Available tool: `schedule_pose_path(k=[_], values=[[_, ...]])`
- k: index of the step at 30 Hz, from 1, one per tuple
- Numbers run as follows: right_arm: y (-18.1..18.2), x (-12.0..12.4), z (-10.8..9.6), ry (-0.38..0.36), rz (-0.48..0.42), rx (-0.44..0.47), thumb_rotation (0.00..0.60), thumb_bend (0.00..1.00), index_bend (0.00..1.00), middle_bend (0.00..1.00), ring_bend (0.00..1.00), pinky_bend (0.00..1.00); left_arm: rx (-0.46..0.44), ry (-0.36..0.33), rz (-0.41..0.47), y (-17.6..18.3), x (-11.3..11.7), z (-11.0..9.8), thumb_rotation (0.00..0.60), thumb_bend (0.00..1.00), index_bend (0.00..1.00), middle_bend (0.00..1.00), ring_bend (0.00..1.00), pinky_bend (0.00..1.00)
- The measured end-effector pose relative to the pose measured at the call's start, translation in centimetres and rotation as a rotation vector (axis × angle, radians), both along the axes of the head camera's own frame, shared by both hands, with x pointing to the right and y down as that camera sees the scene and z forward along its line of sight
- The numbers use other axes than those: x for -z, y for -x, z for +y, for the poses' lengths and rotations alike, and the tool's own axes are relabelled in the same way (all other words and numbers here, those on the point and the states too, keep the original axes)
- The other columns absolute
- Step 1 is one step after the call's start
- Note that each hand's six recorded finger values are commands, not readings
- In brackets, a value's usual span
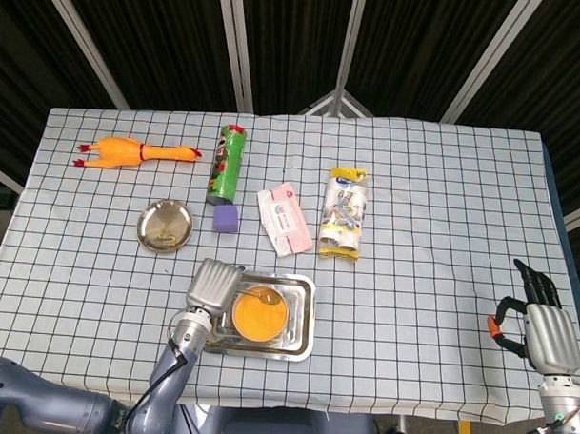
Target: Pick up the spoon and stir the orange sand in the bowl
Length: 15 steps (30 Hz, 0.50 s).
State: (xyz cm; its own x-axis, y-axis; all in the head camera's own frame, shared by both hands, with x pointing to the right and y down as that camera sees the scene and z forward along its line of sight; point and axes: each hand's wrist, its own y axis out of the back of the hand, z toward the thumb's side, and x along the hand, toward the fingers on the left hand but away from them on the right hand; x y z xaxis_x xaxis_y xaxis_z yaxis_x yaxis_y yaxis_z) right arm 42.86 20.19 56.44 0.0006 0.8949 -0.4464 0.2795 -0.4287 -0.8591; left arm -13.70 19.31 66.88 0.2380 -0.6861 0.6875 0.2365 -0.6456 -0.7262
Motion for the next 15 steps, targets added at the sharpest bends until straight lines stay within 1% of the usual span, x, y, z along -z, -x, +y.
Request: schedule_pose_path(k=[5,10,15], values=[[0.08,0.03,-0.01,-0.001,-0.003,0.002,0.600,0.43,0.00,0.00,0.00,0.00,0.005,0.003,-0.015,-0.14,-0.23,-0.10,0.600,0.46,0.47,1.00,1.00,1.00],[0.12,0.02,0.01,0.001,-0.007,-0.001,0.600,0.43,0.00,0.00,0.00,0.00,0.007,0.006,-0.012,-0.44,-0.41,-0.05,0.600,0.50,0.48,1.00,1.00,1.00],[0.07,0.02,-0.03,0.001,-0.008,-0.003,0.600,0.43,0.00,0.00,0.00,0.00,0.005,0.011,-0.012,-0.70,-0.71,0.23,0.600,0.50,0.48,1.00,1.00,1.00]])
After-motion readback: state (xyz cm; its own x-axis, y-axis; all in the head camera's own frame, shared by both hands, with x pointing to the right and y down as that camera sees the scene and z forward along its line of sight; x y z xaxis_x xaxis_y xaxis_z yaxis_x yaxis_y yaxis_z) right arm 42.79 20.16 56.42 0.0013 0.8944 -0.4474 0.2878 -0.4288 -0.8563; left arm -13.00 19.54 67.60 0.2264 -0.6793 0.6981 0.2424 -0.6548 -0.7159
